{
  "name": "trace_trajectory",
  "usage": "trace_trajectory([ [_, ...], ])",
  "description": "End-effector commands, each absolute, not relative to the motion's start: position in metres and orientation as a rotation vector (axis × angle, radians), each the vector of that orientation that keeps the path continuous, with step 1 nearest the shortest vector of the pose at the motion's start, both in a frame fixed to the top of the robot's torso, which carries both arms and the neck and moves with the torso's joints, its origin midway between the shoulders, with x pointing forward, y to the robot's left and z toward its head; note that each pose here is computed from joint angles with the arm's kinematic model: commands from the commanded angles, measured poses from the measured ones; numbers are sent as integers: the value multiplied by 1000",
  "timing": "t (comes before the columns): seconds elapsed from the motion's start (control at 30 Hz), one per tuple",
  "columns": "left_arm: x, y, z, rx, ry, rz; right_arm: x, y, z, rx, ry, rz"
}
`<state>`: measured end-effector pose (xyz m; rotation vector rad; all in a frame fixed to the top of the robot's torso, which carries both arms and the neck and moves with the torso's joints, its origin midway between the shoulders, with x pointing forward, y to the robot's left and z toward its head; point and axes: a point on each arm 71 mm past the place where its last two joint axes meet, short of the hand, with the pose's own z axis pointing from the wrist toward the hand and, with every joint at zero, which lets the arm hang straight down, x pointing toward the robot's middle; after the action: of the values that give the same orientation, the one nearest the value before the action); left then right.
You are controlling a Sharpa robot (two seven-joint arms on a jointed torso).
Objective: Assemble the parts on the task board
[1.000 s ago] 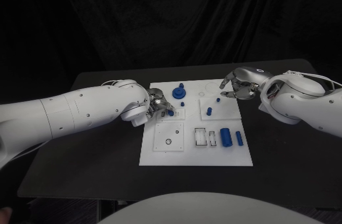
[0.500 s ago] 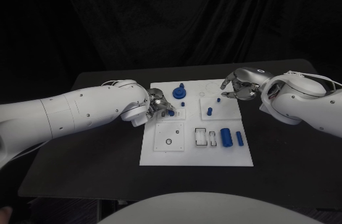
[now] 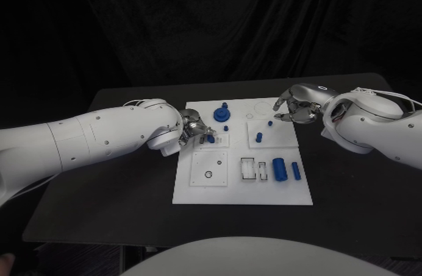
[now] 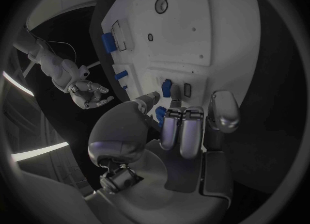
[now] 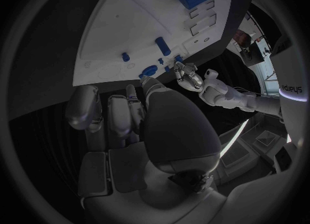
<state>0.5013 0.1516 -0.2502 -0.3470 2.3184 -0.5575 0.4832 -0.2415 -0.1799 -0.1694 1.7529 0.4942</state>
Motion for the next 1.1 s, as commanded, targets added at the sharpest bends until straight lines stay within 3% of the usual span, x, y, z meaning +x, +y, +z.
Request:
trace_trajectory([
  [0.03, 501, 149, -249, -347, 2298, -592, 483, -243, -182, -162, 1768, 469],
  [1.1, 499, 148, -248, -338, 2261, -652, 483, -243, -184, -162, 1784, 460],
])
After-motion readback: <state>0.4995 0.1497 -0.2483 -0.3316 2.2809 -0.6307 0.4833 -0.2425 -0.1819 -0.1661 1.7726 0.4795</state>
